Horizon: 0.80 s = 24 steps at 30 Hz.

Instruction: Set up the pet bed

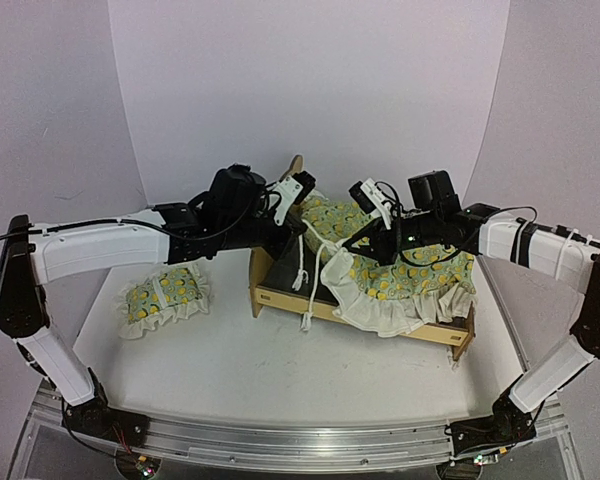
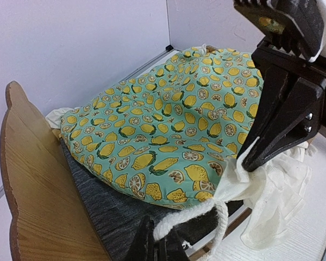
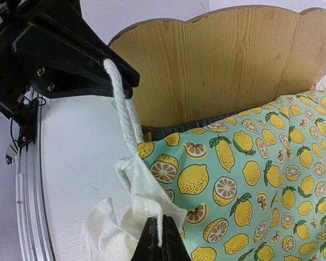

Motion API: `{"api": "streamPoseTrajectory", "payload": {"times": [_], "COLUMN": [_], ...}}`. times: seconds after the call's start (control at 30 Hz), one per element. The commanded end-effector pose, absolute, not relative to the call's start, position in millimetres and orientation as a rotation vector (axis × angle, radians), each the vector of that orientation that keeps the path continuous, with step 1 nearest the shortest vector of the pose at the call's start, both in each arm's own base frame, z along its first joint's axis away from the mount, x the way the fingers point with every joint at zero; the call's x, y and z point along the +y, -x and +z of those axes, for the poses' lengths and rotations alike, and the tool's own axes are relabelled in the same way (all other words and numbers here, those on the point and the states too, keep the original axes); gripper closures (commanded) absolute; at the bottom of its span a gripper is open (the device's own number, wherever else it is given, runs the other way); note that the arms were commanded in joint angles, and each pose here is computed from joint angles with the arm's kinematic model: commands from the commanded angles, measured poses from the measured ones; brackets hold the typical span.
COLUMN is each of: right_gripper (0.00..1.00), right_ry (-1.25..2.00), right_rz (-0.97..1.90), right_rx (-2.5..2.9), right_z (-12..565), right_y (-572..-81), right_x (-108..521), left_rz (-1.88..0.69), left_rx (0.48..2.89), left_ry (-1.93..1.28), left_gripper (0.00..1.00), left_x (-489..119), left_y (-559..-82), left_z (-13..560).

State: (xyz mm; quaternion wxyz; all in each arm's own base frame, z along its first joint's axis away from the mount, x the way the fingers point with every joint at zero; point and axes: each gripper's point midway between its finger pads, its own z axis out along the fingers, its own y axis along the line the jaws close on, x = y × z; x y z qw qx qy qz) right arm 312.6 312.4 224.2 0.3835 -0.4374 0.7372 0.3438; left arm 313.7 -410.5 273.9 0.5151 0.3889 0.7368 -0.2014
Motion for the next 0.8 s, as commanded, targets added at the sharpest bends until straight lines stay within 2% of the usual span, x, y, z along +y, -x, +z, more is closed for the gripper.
{"api": "streamPoseTrajectory", "payload": {"times": [0.0, 0.53, 0.77], "right_gripper": [1.0, 1.0, 1.0], "right_ry": [1.104, 1.104, 1.107], "right_rz": [0.861, 0.862, 0.875], "right_rx": [1.811, 1.81, 1.807], "right_z": [250, 251, 252], "right_y": [-317, -317, -315], "right_x": [312, 312, 313], "left_rz": [-0.497, -0.578, -0.555], "left_rx": [1.774, 1.835, 1.925], "left_ry": [-0.884, -0.899, -0.944], "left_gripper": [1.0, 1.0, 1.0], "left_x": [-410, -407, -405], "left_y": [-321, -305, -301], "left_z": [270, 247, 202]}}
